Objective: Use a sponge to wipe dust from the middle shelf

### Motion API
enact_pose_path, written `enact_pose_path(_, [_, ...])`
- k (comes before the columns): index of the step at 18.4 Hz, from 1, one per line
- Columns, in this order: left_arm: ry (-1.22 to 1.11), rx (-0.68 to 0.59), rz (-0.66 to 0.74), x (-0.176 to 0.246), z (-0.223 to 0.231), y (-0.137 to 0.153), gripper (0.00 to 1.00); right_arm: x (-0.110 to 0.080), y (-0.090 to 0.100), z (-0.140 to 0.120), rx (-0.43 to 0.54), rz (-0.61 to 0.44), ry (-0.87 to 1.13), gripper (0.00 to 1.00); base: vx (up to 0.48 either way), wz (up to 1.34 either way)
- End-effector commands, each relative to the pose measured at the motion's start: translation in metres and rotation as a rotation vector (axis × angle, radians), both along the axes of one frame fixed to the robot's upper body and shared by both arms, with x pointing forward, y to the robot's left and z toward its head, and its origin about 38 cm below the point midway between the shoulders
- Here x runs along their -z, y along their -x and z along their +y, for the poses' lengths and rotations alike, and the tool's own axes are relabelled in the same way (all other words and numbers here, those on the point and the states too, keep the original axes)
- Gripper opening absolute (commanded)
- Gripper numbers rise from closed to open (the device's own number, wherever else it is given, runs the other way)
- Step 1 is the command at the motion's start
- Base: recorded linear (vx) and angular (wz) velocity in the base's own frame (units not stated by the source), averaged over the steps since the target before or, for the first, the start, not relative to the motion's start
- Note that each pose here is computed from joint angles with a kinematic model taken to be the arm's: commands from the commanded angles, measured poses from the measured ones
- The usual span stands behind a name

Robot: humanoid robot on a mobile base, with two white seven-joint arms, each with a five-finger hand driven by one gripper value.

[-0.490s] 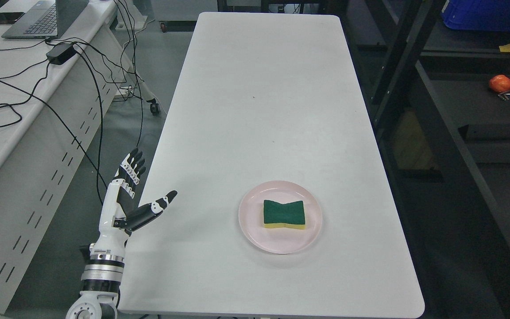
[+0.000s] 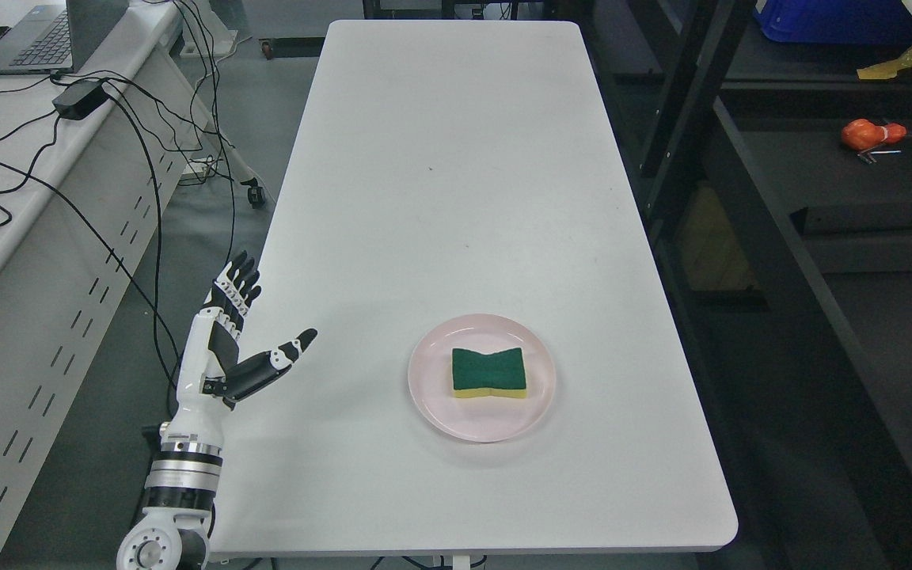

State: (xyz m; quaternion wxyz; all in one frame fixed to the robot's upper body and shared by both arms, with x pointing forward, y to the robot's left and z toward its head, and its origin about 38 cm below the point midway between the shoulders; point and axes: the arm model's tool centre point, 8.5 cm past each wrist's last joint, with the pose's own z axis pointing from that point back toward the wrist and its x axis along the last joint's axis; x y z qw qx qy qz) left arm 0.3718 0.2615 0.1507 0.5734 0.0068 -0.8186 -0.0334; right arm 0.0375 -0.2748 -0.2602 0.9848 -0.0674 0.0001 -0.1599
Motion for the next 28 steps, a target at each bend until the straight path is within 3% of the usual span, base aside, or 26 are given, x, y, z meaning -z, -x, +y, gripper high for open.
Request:
enact_pose_path(1, [-0.178, 0.147, -0.019, -0.012, 0.000, -0.006, 0.98, -0.001, -0.006, -0.012, 0.000, -0.017, 0.021, 1.00, 0.000, 0.00])
enact_pose_path(6, [-0.731, 0.166, -0.019, -0.027, -0.012, -0.058, 0.97, -0.001, -0.006, -0.012, 0.000, -0.017, 0.021, 1.00, 0.000, 0.00])
enact_pose_path(11, [-1.310, 0.366, -0.241, -0.050, -0.061, -0.101, 0.94, -0.001, -0.006, -0.012, 0.000, -0.017, 0.021, 1.00, 0.000, 0.00])
enact_pose_path(17, [-1.547, 0.651, -0.324, -0.005, -0.148, -0.074, 0.94, -0.001, -0.006, -0.012, -0.001, -0.016, 0.021, 1.00, 0.000, 0.00])
enact_pose_path(24, [-1.597, 0.799, -0.393, 0.017, -0.208, -0.048, 0.94, -0.001, -0.006, -0.012, 0.000, -0.017, 0.021, 1.00, 0.000, 0.00])
enact_pose_path(28, [-1.610, 0.845, -0.368, 0.024, -0.215, -0.042, 0.87, -0.001, -0.006, -0.012, 0.000, -0.017, 0.021, 1.00, 0.000, 0.00])
